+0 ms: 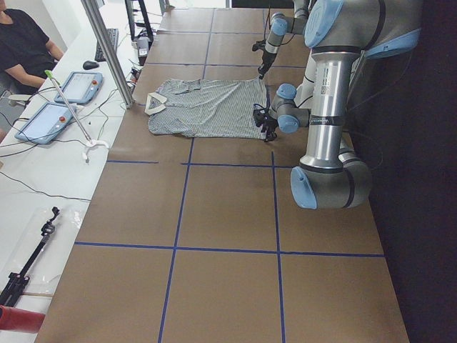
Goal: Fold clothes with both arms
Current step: 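Grasp the two hem corners with the left and right grippers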
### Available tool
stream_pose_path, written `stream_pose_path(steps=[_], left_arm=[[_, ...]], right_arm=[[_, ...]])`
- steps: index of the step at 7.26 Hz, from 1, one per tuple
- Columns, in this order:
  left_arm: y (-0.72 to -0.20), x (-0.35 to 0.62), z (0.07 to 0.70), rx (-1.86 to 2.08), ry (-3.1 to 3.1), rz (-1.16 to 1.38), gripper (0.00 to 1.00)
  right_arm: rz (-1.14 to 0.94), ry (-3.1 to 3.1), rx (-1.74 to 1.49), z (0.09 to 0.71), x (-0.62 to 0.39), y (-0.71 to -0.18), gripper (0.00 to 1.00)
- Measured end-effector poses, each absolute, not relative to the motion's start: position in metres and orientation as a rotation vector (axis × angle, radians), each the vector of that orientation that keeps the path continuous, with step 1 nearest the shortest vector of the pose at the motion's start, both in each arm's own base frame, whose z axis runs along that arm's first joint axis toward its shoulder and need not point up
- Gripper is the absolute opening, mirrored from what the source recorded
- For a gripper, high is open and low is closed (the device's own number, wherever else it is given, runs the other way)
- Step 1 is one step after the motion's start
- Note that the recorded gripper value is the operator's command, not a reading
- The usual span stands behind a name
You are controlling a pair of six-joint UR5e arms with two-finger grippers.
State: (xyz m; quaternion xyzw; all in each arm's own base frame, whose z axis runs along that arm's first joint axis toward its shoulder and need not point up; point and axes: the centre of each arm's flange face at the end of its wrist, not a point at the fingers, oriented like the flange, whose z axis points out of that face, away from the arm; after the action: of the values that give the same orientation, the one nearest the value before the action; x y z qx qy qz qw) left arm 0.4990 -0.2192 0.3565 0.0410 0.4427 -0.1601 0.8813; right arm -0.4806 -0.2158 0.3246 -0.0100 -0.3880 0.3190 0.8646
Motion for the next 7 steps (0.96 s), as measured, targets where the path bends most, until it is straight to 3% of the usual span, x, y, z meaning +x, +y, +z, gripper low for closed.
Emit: stream_pose_path(steps=[7], left_arm=[[-0.200, 0.473, 0.314, 0.034, 0.963, -0.373, 0.00]], right_arm=[[0.669, -0.831, -0.024, 0.318, -0.470, -0.215, 0.00]])
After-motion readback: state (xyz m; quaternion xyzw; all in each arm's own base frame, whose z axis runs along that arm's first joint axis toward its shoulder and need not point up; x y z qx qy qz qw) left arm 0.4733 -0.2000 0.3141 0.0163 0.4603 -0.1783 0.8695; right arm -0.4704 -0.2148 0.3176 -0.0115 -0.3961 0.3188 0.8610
